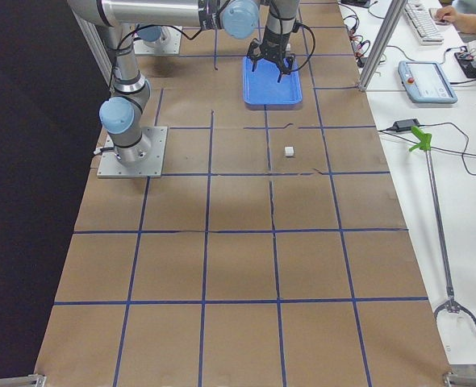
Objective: Assemble white blocks and place on blue tray
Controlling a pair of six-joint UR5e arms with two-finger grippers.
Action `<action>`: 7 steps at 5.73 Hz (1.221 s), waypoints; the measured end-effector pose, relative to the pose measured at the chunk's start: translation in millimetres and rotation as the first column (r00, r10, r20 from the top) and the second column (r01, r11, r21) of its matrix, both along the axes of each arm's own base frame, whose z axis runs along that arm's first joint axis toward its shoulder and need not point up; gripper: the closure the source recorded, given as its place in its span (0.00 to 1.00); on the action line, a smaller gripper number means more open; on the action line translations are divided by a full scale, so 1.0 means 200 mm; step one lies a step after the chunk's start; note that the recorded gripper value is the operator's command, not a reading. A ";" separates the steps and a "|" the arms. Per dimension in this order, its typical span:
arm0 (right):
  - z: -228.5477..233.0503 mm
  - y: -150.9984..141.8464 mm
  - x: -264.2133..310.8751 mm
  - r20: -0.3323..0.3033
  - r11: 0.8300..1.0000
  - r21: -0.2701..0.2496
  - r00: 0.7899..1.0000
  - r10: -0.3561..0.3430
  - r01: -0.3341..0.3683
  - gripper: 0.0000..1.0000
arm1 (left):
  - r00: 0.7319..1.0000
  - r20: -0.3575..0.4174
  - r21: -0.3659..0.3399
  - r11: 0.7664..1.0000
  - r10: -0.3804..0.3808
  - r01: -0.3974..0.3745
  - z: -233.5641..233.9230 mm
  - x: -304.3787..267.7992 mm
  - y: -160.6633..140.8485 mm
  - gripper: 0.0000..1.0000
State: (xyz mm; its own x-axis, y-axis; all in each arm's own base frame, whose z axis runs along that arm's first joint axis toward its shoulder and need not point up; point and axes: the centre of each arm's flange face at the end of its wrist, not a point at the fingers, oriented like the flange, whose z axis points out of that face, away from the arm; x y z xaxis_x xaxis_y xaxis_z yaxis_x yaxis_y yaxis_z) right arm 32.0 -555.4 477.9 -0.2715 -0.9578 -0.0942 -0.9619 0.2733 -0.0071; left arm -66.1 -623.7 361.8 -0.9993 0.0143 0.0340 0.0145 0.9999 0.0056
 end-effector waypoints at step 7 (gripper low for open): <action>-1.05 -0.48 -0.85 0.457 0.949 -0.256 0.842 0.286 -0.183 0.00 | 1.000 0.001 -0.019 1.000 -0.008 0.008 -0.92 0.04 -0.32 0.58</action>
State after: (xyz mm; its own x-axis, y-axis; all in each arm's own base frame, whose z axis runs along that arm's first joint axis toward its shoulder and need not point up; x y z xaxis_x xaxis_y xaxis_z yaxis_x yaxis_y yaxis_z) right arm -137.3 -651.3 268.0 -0.0055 -0.9991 0.0412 -0.8567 -0.0166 -0.5156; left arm -58.9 -686.7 177.0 -0.9992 0.0230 0.0323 0.0226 0.9997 -0.0131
